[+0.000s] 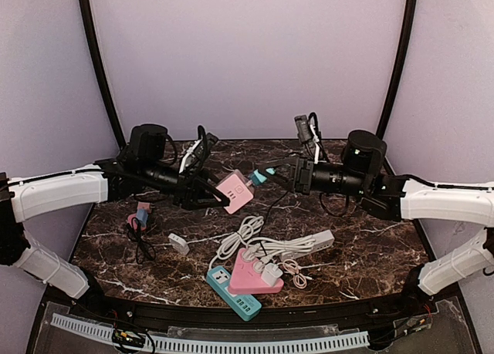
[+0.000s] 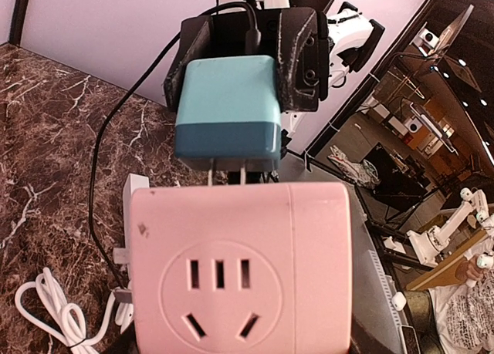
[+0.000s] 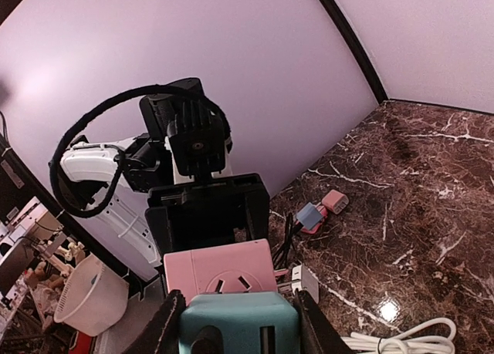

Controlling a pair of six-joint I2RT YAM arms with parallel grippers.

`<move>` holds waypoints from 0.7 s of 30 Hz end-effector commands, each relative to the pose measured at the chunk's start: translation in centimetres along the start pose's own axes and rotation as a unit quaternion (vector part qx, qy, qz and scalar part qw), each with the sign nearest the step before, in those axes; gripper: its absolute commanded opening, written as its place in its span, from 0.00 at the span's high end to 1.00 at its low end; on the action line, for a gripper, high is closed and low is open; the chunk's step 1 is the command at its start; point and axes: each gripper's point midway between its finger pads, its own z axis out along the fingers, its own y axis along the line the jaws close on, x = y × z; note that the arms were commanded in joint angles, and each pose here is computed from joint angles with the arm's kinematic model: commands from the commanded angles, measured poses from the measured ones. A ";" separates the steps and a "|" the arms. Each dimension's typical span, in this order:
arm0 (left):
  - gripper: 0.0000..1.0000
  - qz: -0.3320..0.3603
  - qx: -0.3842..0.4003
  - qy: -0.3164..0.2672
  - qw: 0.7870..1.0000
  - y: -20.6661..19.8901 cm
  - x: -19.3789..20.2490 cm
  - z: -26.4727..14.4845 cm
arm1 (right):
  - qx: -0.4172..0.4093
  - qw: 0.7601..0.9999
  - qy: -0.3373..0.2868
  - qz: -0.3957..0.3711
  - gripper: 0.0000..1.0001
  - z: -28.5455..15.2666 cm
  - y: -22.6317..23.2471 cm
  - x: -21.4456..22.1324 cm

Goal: Pull the plug off the socket
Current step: Remove the plug from the socket.

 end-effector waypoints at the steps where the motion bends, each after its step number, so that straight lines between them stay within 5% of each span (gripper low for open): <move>1: 0.99 0.030 0.035 0.003 0.999 -2.0 -0.5 -1.3 | 0.106 0.990 -0.068 -0.058 1.00 -2.7 -3.9 -4.9; 12: 0.99 0.039 0.024 0.000 0.999 -1.9 -0.6 -1.5 | 0.143 0.985 -0.085 -0.046 1.00 -3.9 -4.2 -6.0; 21: 0.99 0.017 -0.128 -0.043 0.991 3.4 -2.5 -5.3 | 0.091 0.988 -0.072 -0.103 1.00 -3.6 0.8 -8.2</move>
